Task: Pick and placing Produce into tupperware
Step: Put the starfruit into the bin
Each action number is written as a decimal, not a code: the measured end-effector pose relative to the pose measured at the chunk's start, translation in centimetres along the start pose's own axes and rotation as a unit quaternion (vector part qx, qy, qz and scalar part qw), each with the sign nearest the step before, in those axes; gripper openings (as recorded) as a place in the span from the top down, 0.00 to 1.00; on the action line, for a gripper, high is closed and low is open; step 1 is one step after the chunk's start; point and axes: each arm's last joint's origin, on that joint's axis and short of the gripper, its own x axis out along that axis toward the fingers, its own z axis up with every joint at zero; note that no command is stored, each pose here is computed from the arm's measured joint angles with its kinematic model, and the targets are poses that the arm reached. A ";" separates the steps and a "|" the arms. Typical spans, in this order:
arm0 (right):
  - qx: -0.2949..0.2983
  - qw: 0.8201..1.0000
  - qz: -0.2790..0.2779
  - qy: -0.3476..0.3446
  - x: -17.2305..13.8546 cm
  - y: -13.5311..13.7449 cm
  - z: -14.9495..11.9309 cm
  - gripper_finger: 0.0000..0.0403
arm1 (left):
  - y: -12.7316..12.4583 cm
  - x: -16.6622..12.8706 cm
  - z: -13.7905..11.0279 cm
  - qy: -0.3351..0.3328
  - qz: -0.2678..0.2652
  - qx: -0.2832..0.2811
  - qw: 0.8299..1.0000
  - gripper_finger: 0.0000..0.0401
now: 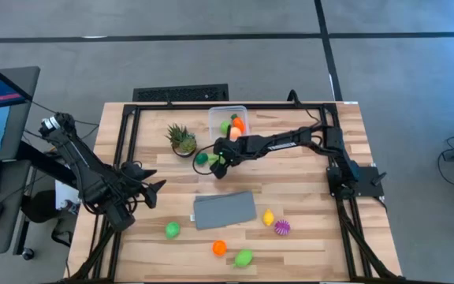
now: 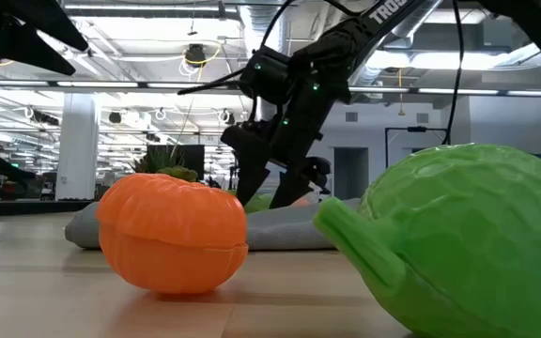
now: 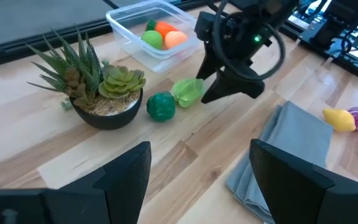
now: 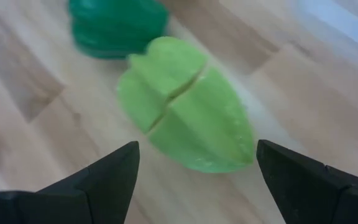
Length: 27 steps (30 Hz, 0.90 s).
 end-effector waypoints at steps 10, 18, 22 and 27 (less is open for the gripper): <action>-0.053 0.997 0.058 -0.012 -0.1 1.3 0.0 0.15 | -0.1 0.1 -0.2 -0.001 0.003 0.008 1.000 0.34; -0.143 0.984 0.101 0.018 -1.5 3.2 -1.2 0.19 | -0.1 0.1 -0.2 0.000 0.004 0.008 1.000 0.34; -0.154 0.983 0.097 0.024 -2.0 3.4 -1.4 0.20 | -0.1 0.1 -0.2 0.006 0.005 0.008 1.000 0.34; -0.104 0.992 0.067 -0.002 -2.6 2.2 -0.2 0.20 | -0.1 0.1 -0.2 0.008 0.006 0.007 1.000 0.34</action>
